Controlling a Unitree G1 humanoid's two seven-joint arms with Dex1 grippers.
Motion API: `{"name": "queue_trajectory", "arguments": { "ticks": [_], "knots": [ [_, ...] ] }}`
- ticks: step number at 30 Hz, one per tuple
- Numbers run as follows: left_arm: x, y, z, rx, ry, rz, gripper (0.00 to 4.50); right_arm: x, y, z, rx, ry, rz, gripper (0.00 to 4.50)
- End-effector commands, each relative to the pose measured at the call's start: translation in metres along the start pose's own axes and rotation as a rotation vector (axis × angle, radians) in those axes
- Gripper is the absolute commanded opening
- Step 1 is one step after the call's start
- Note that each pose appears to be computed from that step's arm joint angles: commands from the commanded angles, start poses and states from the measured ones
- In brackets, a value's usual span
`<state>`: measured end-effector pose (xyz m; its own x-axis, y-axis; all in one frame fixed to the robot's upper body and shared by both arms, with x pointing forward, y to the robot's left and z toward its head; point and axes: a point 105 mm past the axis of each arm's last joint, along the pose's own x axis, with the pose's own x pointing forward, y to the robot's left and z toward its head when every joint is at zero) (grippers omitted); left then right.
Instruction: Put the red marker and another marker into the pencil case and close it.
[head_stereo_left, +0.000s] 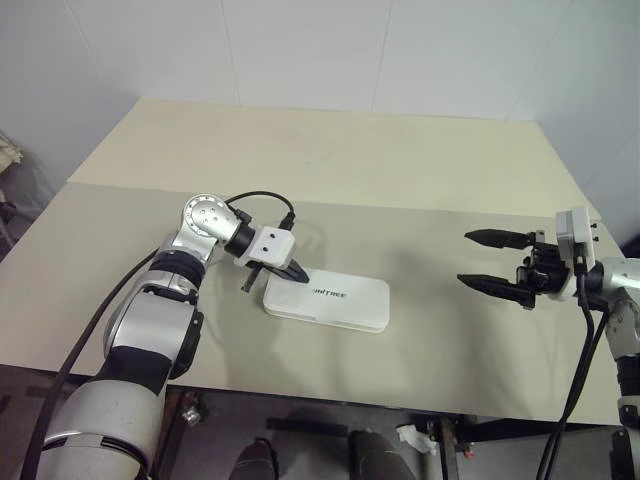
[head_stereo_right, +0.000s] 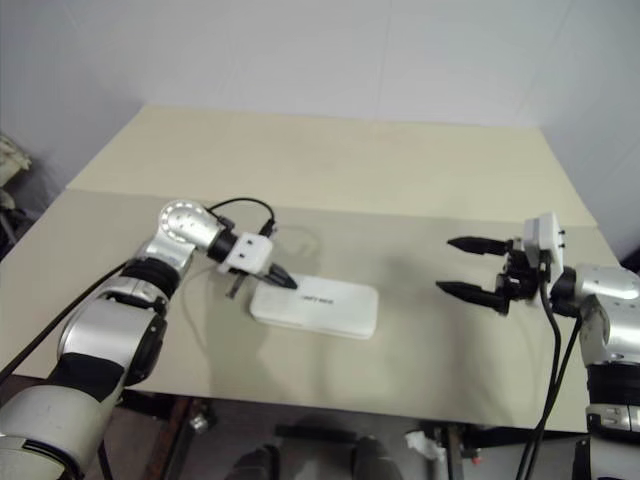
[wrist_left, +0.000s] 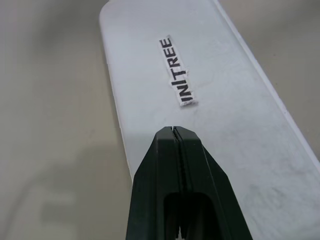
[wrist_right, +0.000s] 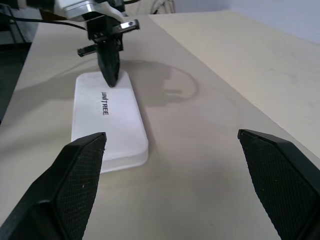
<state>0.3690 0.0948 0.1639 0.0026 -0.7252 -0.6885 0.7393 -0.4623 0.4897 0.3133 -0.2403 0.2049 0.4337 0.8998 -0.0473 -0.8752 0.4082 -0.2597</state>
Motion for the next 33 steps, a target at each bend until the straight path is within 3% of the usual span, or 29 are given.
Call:
{"name": "queue_trajectory", "arguments": {
  "ticks": [1,8,13,20,23,33],
  "knots": [
    [0.012,-0.029,-0.016,-0.004,0.097,-0.197,0.05,-0.004,-0.004,0.014,-0.062,-0.021,-0.021,4.5],
    [0.01,-0.017,-0.009,0.063,0.066,-0.1,0.05,0.003,-0.004,0.013,-0.065,-0.032,-0.015,4.5],
    [-0.002,0.011,0.003,0.002,-0.088,0.195,0.05,0.006,-0.005,0.014,-0.066,-0.046,-0.014,4.5],
    [-0.018,0.004,0.001,-0.098,-0.312,0.4,0.05,0.012,-0.007,0.014,-0.065,-0.056,-0.001,4.5],
    [-0.032,-0.012,-0.004,-0.189,-0.455,0.437,0.93,0.016,-0.008,0.015,-0.064,-0.062,0.009,4.5],
    [-0.064,-0.051,-0.006,-0.21,-0.545,0.521,4.22,0.027,-0.015,0.017,-0.064,-0.065,0.044,4.5]
  ]
}}
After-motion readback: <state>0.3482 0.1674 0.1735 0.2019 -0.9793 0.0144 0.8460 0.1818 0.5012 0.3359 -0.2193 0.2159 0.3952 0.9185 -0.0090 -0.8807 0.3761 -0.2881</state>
